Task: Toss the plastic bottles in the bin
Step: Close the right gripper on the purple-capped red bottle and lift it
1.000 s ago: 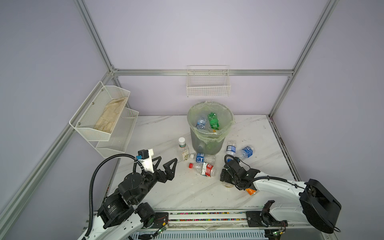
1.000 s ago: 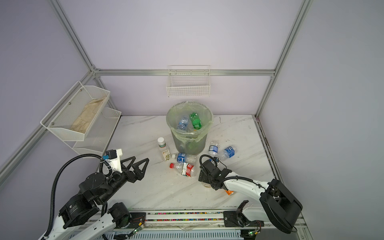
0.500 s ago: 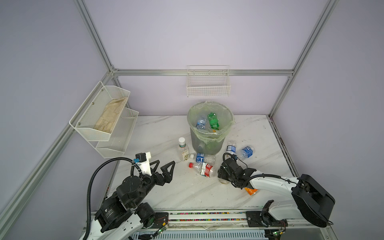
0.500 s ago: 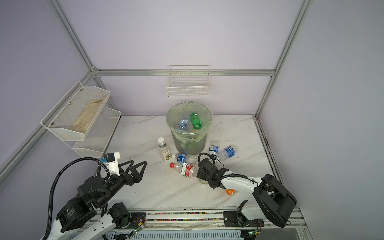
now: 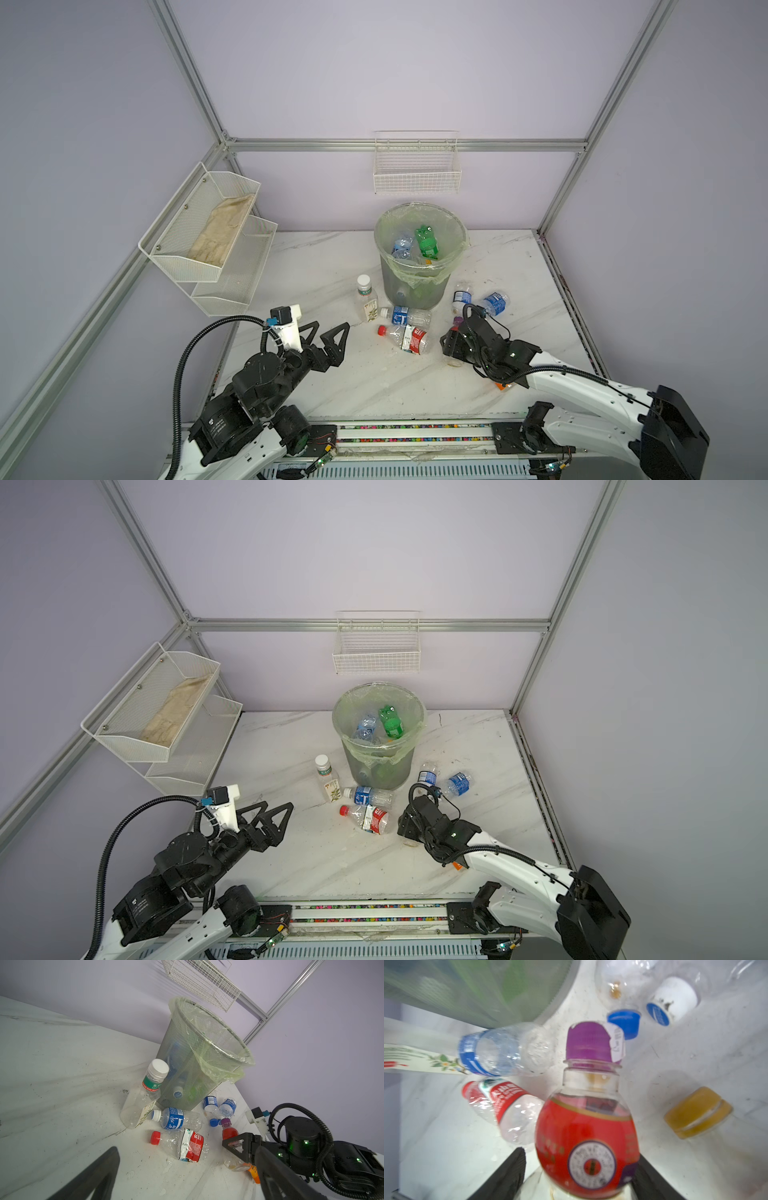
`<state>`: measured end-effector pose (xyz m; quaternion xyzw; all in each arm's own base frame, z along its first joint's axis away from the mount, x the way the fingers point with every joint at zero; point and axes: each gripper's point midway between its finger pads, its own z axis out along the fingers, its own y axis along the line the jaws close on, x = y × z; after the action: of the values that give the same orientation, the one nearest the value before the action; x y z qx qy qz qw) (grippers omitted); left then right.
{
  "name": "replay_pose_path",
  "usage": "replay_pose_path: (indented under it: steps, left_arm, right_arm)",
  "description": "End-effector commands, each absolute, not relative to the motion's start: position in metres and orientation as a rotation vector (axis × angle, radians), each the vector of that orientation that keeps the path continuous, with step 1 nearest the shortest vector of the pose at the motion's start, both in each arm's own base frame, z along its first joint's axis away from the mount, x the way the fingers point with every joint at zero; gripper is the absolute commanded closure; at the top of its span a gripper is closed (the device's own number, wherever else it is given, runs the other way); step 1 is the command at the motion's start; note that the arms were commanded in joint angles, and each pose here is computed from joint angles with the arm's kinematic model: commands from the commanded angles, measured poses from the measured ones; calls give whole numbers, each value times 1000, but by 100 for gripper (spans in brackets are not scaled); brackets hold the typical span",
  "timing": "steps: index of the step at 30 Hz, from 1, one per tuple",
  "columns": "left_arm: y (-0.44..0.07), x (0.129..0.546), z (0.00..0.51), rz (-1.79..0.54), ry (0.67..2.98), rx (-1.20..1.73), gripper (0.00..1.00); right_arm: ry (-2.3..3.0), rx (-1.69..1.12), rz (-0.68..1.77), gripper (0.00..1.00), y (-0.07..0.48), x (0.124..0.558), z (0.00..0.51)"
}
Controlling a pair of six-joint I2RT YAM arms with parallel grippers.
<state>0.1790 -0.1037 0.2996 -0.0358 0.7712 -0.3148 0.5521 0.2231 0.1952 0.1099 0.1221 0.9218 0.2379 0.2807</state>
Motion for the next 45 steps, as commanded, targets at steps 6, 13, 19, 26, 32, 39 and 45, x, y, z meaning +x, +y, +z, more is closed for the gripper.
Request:
replay_pose_path:
  steps: [6,13,19,26,32,39,45]
  left_arm:
    - [-105,179,288,-747,1839,-94,0]
    - [-105,177,279,-768,1854,-112,0]
    - [-104,175,274,-780,1861,-123,0]
    - [-103,174,274,-787,1860,-126,0]
    - [-103,172,273,-797,1864,-125,0]
    - [-101,172,272,-787,1865,-128,0]
    - [-103,174,268,-779,1881,-128,0]
  right_arm:
    - [2362,310,737,100,190,219,167]
    - [2180,235,1000,100,203,211,219]
    - [1886,92,1402,100,219,183,283]
    - [1805,-17,1498,100,225,169,311]
    - [1740,-15,1506,100,217,165,321]
    - [1758,7,1427,100,206,167,322]
    - [1815,27,1061,100,179,193,352]
